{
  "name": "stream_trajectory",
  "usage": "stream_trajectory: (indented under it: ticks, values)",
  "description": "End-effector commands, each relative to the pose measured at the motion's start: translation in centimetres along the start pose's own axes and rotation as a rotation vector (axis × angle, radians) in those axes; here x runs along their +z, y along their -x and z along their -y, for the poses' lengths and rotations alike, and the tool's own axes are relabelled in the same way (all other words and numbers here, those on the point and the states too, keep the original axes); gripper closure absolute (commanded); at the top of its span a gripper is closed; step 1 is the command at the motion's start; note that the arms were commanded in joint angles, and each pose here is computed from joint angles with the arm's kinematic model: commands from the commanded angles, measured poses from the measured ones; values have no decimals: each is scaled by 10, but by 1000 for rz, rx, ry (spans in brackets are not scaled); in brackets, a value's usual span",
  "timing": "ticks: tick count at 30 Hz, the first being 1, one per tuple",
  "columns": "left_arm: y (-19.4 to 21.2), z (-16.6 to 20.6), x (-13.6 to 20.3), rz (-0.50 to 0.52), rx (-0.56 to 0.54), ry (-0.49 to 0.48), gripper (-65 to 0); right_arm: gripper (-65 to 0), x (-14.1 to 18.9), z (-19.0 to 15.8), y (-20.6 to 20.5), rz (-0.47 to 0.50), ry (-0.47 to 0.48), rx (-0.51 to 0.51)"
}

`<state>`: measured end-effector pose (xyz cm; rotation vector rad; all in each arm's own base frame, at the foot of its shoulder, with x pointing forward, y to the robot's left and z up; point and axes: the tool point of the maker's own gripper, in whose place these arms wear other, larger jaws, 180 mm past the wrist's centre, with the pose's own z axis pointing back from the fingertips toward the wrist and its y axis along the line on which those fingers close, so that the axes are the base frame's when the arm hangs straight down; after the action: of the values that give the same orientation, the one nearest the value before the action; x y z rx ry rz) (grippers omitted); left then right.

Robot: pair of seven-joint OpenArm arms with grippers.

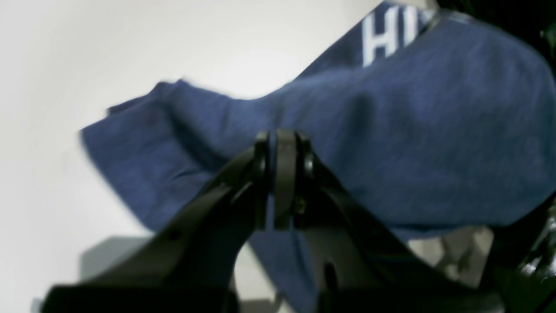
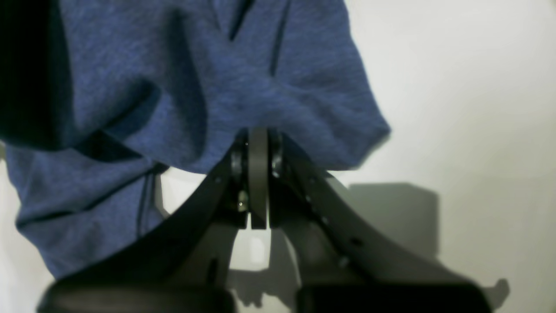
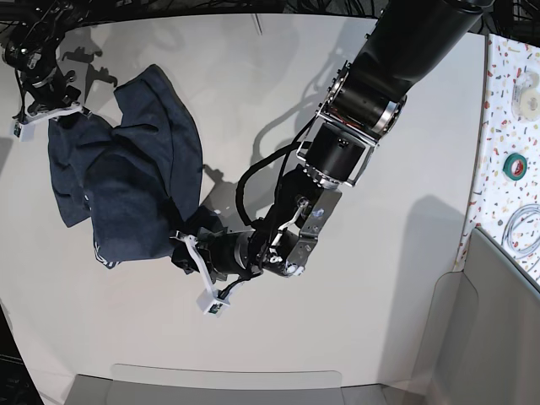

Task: Layout the t-shirt on the table in an organized manner, then fold the t-shirt properly
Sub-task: 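Reach the left gripper across and grasp the shirt's hem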

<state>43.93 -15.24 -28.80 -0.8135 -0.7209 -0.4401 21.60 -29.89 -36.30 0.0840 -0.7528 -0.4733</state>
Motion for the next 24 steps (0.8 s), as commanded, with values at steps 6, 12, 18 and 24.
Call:
stream_trajectory:
  ticks: [6, 12, 18, 24]
  values:
    - [-46, 5, 3, 166, -22, -32, -44, 0, -9, -14, -4, 13, 41, 35]
    - [-44, 12, -7, 219, -76, -29, -44, 0, -18, -37, 3, -11, -2, 63]
    - [-25, 10, -21, 220, -117, -42, -44, 0, -22, -51, 9, -29, -32, 76]
    - [-5, 33, -34, 226, -220, -1, -44, 0, -41, -65, 36, -125, -66, 97]
